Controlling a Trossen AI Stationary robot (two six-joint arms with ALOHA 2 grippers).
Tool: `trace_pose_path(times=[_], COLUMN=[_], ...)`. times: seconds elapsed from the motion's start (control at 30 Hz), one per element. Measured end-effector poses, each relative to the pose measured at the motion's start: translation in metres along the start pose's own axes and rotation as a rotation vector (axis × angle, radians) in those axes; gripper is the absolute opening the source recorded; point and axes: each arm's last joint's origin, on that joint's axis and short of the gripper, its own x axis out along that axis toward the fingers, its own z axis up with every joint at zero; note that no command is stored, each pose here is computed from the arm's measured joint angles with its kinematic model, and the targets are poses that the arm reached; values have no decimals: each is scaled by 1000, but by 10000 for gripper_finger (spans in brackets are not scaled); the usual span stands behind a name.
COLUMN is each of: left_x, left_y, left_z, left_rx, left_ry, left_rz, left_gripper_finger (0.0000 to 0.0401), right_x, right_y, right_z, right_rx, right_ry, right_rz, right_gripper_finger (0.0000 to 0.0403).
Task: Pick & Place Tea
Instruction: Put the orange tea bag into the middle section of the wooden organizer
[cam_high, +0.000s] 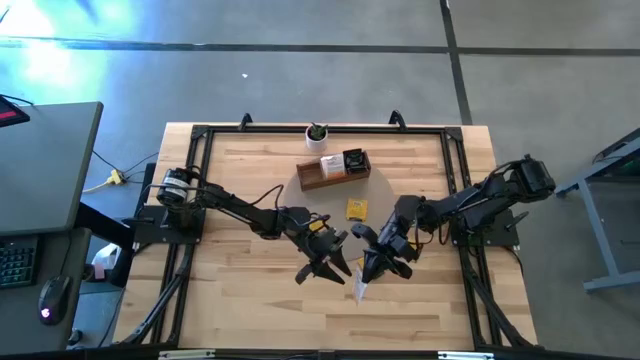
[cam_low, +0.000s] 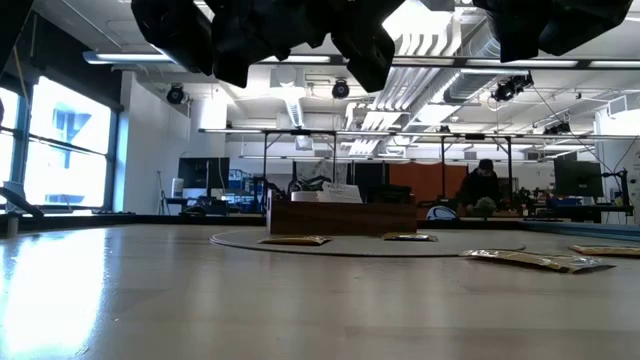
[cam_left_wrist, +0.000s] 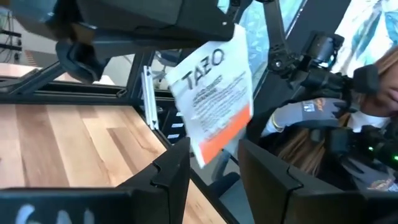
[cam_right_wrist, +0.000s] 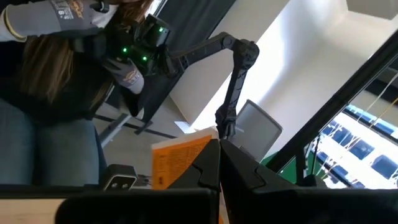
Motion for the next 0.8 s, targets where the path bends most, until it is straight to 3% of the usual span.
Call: trace_pose_path(times=[0.33, 0.8], left_x=[0, 6], left_y=[1, -8], left_z=[-3, -10], left_rx=[-73, -120], left_ry=[36, 61], left_rz=[-4, 3], left_gripper_finger=[133, 133], right_x=[-5, -5], right_y=[-4, -4], right_z=[-3, -2], right_rx=[103, 89], right_ry=[12, -4], right_rz=[-18, -6], right_gripper_finger=[0, 0])
